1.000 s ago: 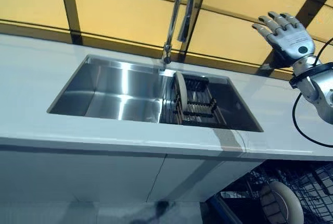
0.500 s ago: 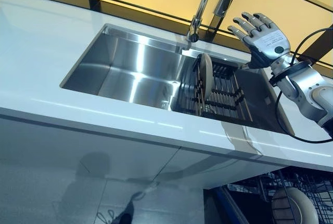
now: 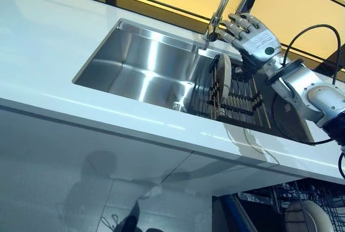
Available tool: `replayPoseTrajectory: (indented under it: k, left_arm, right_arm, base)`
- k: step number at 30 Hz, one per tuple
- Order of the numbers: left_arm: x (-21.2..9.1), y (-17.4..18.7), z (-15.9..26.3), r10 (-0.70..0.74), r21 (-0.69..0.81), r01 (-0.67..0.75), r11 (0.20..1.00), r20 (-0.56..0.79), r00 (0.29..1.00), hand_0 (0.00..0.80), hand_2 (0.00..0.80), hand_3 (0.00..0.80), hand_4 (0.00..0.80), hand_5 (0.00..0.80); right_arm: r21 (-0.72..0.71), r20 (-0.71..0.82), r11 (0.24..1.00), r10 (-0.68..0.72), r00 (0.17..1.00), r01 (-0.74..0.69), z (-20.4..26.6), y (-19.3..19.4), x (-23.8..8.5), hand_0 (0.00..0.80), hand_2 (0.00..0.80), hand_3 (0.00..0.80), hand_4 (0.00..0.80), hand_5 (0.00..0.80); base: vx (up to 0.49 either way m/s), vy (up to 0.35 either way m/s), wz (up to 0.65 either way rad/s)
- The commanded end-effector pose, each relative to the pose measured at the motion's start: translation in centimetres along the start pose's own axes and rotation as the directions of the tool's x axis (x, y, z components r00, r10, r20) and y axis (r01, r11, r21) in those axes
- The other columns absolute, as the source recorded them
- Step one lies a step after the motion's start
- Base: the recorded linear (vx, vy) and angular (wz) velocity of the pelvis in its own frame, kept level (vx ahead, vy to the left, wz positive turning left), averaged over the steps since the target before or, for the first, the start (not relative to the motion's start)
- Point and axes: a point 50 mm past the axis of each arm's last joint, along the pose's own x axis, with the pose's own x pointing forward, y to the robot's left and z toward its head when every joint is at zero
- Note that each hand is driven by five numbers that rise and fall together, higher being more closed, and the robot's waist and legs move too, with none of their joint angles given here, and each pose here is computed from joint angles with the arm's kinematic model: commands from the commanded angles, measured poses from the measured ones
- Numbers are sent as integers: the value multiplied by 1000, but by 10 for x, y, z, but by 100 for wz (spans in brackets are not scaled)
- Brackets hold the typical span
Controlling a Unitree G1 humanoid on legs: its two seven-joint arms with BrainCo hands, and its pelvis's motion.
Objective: Take plates into dishwasher
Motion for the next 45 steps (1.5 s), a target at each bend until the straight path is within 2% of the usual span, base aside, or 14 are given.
replayPoseTrajectory:
  k: [1, 13, 18, 30, 45]
  left_arm:
    - [-1, 5, 0, 15, -21, -15, 1000, 6, 1000, 0, 0, 0, 0, 0]
    - [-1, 3, -1, 13, -15, -12, 1000, 9, 1000, 0, 0, 0, 0, 0]
    - [-1, 4, -2, 11, -13, -11, 1000, 14, 1000, 0, 0, 0, 0, 0]
    - [-2, 6, -9, 21, 5, -21, 1000, -2, 1000, 0, 0, 0, 0, 0]
    - [-2, 6, -16, 34, 2, -34, 999, -25, 999, 0, 0, 0, 0, 0]
  right_arm:
    - [-78, -1, 995, -65, 998, 65, -9, -28, 14, 0, 0, 0, 0, 0]
    - [-99, 67, 994, 43, 997, -37, 4, -10, 13, 0, 0, 0, 0, 0]
    - [-160, 80, 980, 128, 989, -114, 3, 3, 7, 0, 0, 0, 0, 0]
    - [-162, 9, 983, 86, 996, -83, -14, -1, 1, 0, 0, 0, 0, 0]
    - [-268, 95, 952, 178, 979, -147, -7, 7, -10, 0, 0, 0, 0, 0]
  base:
    - [0, 0, 0]
    - [2, 1, 3]
    - [0, 0, 0]
    - [0, 0, 0]
    - [7, -2, -4]
